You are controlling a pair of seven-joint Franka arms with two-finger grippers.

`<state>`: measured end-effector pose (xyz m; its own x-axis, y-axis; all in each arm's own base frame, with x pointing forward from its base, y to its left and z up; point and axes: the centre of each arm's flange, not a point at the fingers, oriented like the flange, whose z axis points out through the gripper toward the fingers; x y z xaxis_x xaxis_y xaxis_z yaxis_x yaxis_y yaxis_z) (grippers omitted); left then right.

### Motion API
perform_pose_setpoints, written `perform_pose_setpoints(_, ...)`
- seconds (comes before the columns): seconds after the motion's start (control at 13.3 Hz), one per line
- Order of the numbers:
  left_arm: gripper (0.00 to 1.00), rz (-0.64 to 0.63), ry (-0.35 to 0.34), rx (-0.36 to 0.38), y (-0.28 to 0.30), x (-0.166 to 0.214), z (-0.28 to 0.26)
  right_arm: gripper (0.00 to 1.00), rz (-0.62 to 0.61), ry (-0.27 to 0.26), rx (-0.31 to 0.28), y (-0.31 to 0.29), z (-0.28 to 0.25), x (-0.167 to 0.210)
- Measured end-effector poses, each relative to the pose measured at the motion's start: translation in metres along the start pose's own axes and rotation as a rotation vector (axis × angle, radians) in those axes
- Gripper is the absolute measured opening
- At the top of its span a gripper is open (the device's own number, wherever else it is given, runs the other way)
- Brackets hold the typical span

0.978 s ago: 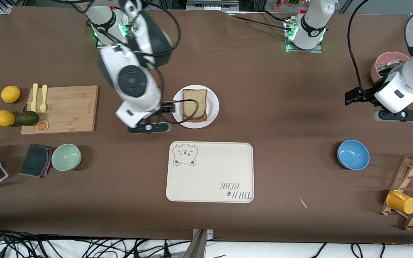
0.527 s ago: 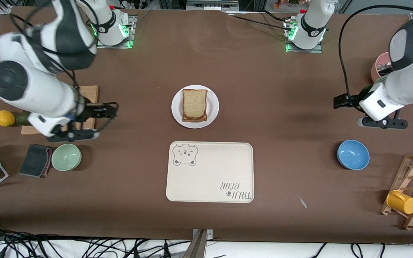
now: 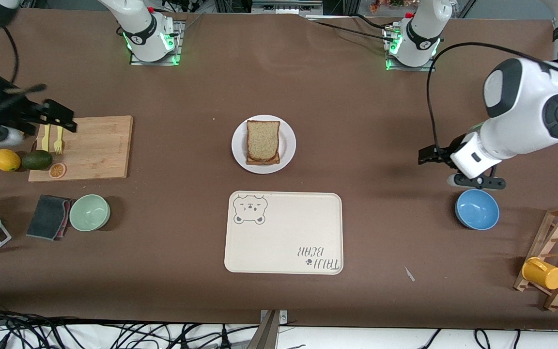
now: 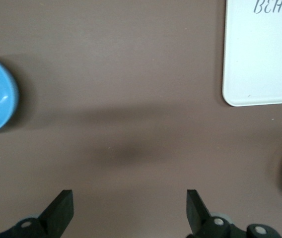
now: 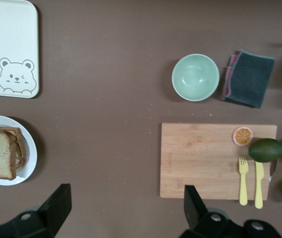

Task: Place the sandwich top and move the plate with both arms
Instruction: 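Withdraw the right gripper while the left gripper reaches toward the plate, then grasp the white plate rim with the left gripper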

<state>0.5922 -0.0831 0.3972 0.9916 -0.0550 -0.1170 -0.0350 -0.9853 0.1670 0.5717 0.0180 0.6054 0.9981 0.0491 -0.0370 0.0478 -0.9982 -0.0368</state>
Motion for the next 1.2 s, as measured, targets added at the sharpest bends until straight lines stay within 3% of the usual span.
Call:
perform_pose_setpoints(0.3,1.0,-0.014,0.05,-0.076,0.023,0.008,0.042,1.0,0.004,-0.038,0.003,0.005,0.003,-0.029)
perform_pose_setpoints(0.53,1.0,-0.055,0.049,-0.184,0.049,0.007,0.07,1.0,0.002,-0.052,-0.005,0.005,0.011,-0.028)
perform_pose_setpoints(0.83,1.0,-0.037,0.065,-0.229,0.089,0.002,0.095,1.0,0.001,-0.048,-0.007,0.005,0.012,-0.027)
perform_pose_setpoints(1.2,1.0,0.008,0.045,-0.464,0.11,-0.02,0.143,1.0,-0.002,-0.046,-0.008,0.003,0.012,-0.027)
